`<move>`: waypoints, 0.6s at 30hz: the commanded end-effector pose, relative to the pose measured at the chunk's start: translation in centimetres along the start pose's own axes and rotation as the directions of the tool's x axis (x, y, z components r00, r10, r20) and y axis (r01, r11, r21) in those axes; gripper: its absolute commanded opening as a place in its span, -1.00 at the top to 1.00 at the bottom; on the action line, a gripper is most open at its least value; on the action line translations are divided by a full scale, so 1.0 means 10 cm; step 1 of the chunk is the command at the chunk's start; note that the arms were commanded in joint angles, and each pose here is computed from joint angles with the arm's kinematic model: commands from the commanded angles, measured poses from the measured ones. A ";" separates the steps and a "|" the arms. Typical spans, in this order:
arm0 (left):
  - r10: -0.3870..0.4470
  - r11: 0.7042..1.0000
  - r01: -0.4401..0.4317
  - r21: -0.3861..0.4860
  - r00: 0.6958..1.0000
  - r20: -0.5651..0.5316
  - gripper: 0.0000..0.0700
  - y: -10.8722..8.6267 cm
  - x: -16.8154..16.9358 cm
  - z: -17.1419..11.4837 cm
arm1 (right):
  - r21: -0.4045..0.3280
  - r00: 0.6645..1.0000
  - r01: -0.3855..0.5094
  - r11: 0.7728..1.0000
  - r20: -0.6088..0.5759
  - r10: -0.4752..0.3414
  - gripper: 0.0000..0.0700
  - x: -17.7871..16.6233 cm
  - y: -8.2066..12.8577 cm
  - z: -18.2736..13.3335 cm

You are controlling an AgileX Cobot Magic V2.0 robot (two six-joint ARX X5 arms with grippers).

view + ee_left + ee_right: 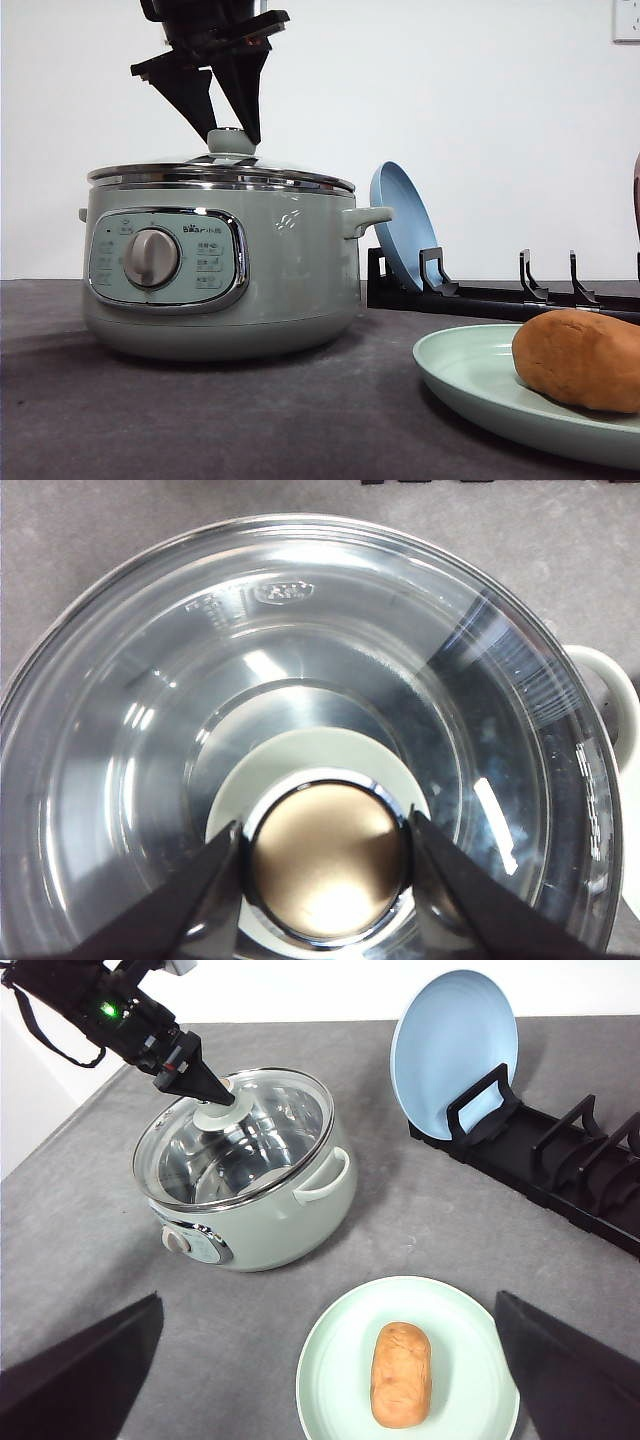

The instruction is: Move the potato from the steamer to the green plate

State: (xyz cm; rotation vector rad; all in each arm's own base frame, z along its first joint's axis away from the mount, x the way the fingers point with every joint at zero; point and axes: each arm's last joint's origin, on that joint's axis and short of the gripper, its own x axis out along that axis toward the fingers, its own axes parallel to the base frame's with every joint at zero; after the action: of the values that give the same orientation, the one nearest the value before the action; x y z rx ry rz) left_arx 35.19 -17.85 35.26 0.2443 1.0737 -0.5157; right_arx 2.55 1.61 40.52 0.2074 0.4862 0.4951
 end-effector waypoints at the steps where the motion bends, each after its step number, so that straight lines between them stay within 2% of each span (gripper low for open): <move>1: -0.011 0.999 0.009 0.041 0.999 0.033 1.00 -0.03 0.02 0.07 | 0.002 1.000 -0.012 1.000 0.025 0.012 -0.97 -0.04 0.02 0.04; 9: -0.012 0.995 0.011 0.097 1.000 0.011 1.00 -0.03 0.02 0.05 | 0.001 1.000 -0.012 1.000 0.025 0.012 -0.97 -0.04 0.02 0.04; 18: -0.011 0.994 0.006 0.107 0.999 0.041 1.00 -0.03 0.02 0.08 | 0.001 1.000 -0.012 1.000 0.024 0.012 -0.97 -0.04 0.02 0.04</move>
State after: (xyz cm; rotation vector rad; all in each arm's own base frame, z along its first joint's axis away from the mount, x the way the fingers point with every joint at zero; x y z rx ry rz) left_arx 35.29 -17.91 35.19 0.3091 1.0522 -0.5575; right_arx 2.55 1.61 40.52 0.2075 0.4864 0.4955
